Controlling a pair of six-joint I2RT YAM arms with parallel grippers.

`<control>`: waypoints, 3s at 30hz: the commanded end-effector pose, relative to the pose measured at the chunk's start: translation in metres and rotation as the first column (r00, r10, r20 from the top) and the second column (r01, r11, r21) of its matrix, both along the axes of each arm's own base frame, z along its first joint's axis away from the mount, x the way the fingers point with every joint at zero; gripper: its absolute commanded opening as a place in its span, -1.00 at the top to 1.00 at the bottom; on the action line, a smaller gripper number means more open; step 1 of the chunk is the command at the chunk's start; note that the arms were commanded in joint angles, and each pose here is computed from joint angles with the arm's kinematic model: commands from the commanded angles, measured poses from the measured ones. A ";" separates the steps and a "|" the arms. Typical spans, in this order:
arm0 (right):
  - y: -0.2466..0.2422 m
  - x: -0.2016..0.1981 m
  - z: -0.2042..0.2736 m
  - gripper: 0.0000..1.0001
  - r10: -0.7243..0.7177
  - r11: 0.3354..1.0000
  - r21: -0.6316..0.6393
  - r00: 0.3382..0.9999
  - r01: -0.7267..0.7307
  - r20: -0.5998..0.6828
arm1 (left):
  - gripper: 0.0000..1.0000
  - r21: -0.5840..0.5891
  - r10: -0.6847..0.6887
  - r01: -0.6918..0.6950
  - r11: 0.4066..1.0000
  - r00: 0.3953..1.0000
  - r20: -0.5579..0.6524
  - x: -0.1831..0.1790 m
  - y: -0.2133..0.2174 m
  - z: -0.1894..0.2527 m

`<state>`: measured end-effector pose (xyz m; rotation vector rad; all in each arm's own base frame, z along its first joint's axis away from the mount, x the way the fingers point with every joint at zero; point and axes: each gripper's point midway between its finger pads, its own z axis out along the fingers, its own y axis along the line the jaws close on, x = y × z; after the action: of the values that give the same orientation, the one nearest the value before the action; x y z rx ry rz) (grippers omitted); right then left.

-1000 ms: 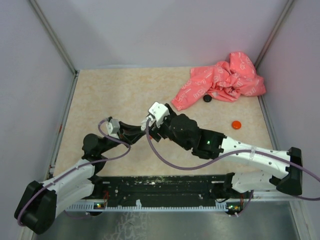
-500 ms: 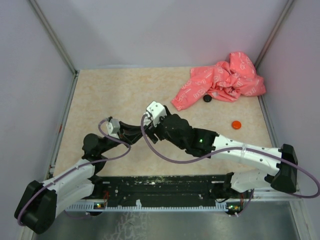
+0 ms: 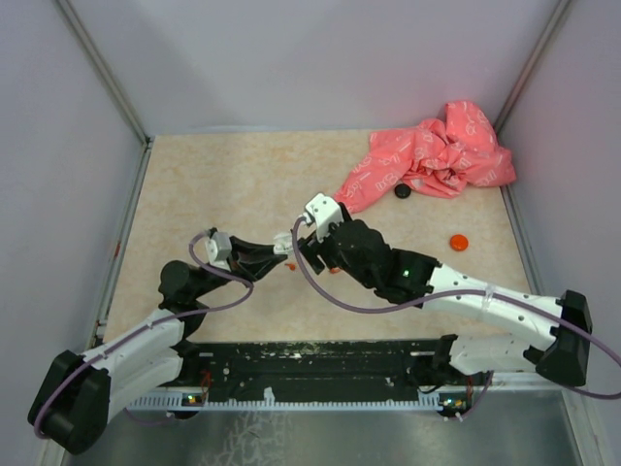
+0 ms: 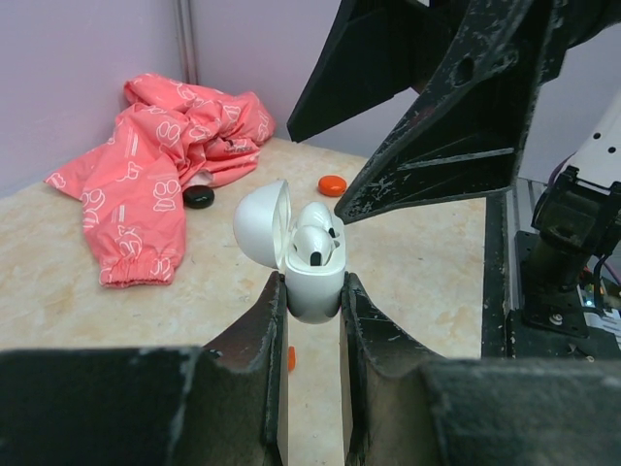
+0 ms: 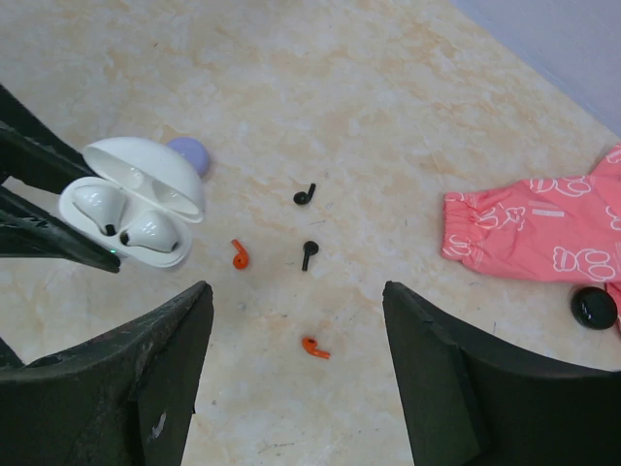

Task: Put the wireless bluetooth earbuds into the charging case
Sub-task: Place the earbud in the charging case, then close the charging case, then place the charging case at the center of the board.

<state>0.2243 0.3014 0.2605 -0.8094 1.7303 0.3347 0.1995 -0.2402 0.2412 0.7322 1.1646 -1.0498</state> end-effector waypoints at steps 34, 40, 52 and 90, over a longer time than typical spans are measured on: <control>0.043 -0.054 0.034 -0.43 0.774 0.600 0.642 0.548 -0.476 -0.317 | 0.99 0.007 -0.212 0.212 0.977 0.975 0.058 -0.032 -0.014 0.013; 0.040 -0.068 0.042 -0.38 0.819 0.548 0.655 0.492 -0.520 -0.295 | 0.99 0.002 -0.171 0.171 0.985 0.985 0.032 -0.024 -0.012 0.008; 0.028 -0.043 0.034 -0.33 0.685 0.691 0.547 0.670 -0.473 -0.285 | 0.99 0.020 -0.020 0.022 1.000 0.993 -0.118 0.004 -0.005 -0.016; -0.093 0.053 -0.074 -0.39 -0.213 0.960 0.124 0.942 0.252 -0.261 | 0.53 0.416 0.506 -0.471 0.778 0.077 -0.859 0.054 0.107 -0.221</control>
<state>0.2674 0.2146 0.1678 -0.5040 2.0552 0.4492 0.2462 -0.1503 0.0317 -0.4419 2.2690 -0.8997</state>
